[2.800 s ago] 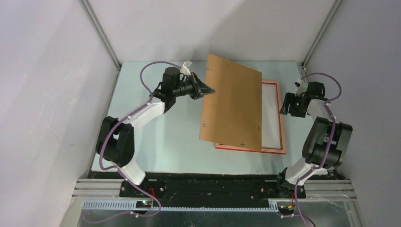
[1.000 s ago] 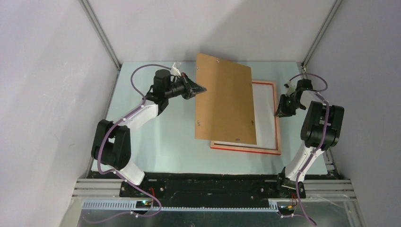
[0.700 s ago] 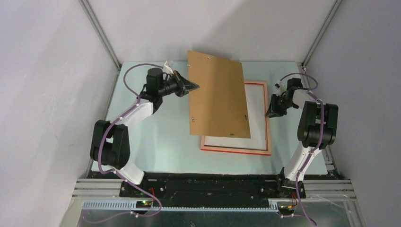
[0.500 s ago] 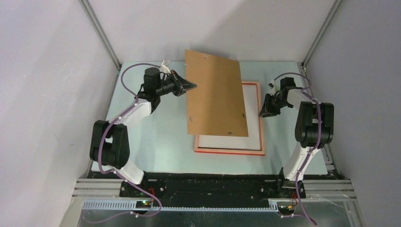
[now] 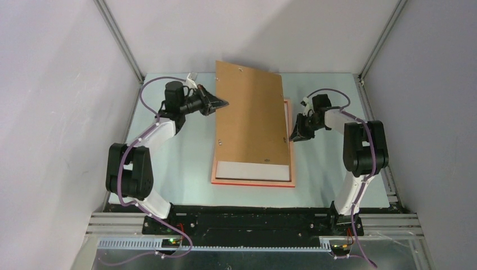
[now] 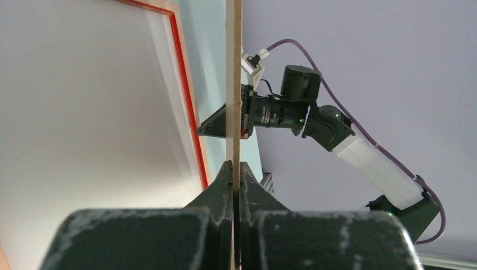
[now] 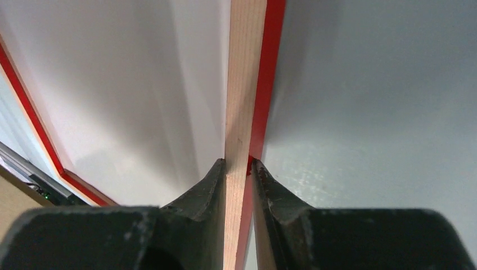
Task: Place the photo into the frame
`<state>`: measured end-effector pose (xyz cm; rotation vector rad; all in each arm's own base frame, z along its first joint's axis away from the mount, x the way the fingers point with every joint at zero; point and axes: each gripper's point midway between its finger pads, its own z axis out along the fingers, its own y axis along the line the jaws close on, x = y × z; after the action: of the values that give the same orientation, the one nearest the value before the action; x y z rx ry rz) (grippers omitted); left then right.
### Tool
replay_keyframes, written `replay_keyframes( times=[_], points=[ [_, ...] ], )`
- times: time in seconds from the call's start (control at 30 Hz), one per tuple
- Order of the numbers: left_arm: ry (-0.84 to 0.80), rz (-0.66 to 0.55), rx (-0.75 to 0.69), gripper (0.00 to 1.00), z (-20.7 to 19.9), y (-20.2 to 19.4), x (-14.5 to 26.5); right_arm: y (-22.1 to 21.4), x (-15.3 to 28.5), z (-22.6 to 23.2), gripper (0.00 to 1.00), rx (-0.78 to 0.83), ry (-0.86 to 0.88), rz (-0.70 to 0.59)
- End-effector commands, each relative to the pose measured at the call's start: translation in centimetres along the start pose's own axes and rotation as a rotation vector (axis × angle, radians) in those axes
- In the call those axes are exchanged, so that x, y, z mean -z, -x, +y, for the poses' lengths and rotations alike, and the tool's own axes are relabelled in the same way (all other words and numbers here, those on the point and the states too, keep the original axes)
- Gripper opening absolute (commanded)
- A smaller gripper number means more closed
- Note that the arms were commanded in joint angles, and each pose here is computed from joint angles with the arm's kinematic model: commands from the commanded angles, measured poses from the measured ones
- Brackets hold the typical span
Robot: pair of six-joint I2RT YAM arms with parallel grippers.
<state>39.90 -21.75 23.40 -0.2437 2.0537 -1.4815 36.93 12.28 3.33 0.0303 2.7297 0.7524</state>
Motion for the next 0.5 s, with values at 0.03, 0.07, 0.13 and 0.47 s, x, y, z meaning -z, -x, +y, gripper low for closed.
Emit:
replay_keyframes(
  times=[0.03,0.07,0.13,0.47],
  points=[
    [-0.083,0.019,-0.058,0.0,-1.5,0.2,1.0,0.4,-0.6,2.1,0.0,0.031,0.063,-0.014],
    [-0.081,0.02,-0.055,0.0,-1.3,0.1,1.0,0.3,-0.6,2.0,0.0,0.037,0.059,-0.012],
    [-0.077,0.023,-0.054,0.0,-1.0,0.0,1.0,0.1,-0.6,1.8,0.0,0.046,0.048,-0.012],
    [-0.033,0.037,-0.048,0.0,1.6,-1.2,0.9,0.1,0.1,1.4,0.29,0.07,0.057,-0.022]
  ],
)
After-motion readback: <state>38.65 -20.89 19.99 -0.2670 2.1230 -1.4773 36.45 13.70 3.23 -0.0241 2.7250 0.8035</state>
